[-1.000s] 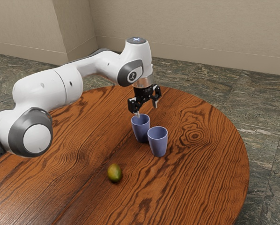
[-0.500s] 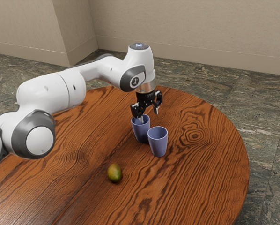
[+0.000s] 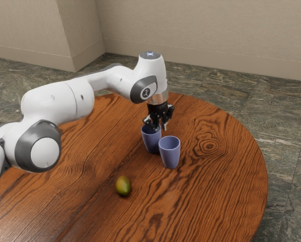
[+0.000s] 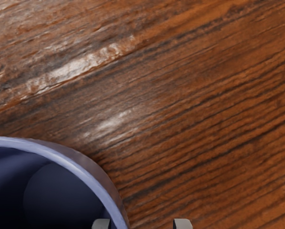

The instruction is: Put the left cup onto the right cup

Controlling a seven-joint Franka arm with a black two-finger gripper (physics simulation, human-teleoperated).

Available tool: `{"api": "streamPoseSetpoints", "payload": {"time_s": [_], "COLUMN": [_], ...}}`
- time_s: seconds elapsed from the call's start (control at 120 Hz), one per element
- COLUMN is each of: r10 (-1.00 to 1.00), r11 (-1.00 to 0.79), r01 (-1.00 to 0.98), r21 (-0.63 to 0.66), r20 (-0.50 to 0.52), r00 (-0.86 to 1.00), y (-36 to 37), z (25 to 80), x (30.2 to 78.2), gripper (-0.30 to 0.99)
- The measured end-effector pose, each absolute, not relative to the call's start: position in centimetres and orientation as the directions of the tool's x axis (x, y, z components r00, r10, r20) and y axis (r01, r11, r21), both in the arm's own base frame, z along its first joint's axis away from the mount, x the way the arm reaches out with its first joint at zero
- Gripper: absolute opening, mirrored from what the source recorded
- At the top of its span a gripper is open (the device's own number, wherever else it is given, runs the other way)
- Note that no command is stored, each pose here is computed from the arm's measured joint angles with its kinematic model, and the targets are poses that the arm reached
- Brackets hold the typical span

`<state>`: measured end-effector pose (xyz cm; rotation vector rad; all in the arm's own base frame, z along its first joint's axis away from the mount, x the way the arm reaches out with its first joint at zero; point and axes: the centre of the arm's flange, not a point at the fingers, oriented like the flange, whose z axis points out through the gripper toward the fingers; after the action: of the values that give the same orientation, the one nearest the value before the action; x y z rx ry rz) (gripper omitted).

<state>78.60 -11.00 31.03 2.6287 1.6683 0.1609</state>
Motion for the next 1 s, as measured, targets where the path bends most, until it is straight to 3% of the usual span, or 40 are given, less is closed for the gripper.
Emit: {"api": "streamPoseSetpoints", "payload": {"time_s": [0.292,0.633,1.0], "r10": [0.9,0.887,0.885], "r11": [-0.435,-0.457,-0.452], "r01": [0.898,0.887,0.887], "r21": [0.07,0.067,0.097], "r20": [0.082,0.106,0.172], "r00": [0.429,0.449,0.433], "y": [-11.6,-12.8,-11.3], "z": [31.3,35.2,43.8], "x": [78.4,77.0,75.3], "gripper": [-0.07,-0.09,-0.09]}}
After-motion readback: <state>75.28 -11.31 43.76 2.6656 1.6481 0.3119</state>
